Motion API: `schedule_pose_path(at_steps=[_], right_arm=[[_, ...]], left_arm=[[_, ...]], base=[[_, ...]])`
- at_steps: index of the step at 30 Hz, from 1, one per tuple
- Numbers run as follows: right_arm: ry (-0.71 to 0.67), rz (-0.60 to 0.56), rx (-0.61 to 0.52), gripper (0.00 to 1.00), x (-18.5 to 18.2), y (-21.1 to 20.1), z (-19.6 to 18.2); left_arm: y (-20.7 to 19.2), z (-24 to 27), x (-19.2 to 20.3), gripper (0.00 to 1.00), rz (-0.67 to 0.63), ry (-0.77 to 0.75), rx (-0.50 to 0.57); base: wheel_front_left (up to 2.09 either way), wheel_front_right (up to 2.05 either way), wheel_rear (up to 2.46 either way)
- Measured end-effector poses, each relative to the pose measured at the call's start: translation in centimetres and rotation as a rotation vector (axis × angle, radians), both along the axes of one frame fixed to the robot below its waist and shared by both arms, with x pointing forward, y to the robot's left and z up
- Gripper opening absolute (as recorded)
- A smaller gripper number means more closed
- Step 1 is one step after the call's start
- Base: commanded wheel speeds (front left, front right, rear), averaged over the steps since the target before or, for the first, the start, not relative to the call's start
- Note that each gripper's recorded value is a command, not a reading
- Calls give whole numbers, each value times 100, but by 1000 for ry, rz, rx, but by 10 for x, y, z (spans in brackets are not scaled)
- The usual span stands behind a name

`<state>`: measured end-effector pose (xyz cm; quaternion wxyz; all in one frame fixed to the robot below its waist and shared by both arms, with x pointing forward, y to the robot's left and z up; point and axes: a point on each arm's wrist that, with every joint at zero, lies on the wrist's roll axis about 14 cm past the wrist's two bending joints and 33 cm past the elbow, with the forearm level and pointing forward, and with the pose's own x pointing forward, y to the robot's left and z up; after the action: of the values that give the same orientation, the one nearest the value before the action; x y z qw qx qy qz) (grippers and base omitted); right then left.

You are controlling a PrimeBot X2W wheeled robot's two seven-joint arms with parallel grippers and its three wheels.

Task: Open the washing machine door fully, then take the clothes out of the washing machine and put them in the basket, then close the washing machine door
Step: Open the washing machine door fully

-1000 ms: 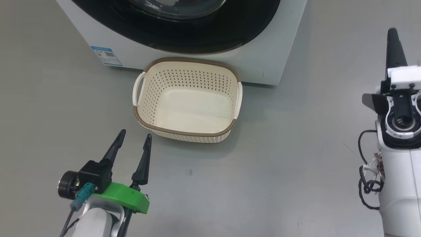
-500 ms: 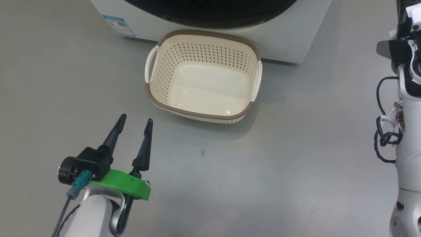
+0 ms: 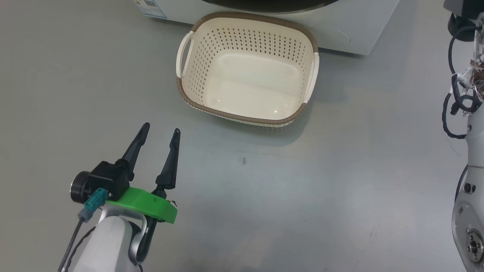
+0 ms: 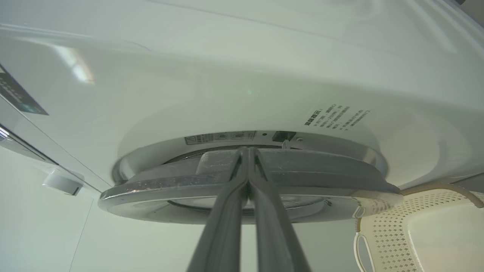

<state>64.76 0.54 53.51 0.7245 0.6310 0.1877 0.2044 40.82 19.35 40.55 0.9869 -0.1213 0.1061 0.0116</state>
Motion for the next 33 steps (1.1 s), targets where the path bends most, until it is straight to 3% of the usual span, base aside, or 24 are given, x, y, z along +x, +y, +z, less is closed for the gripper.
schedule_pose_path(at_steps=[21, 33], right_arm=[[82, 166, 65, 0, 33, 55, 2], [134, 202, 67, 0, 42, 62, 0]], left_arm=[[19, -9, -4, 100, 59, 36, 1], [22, -11, -6, 100, 71, 46, 5]], base=[[0, 0, 0], [0, 0, 0]])
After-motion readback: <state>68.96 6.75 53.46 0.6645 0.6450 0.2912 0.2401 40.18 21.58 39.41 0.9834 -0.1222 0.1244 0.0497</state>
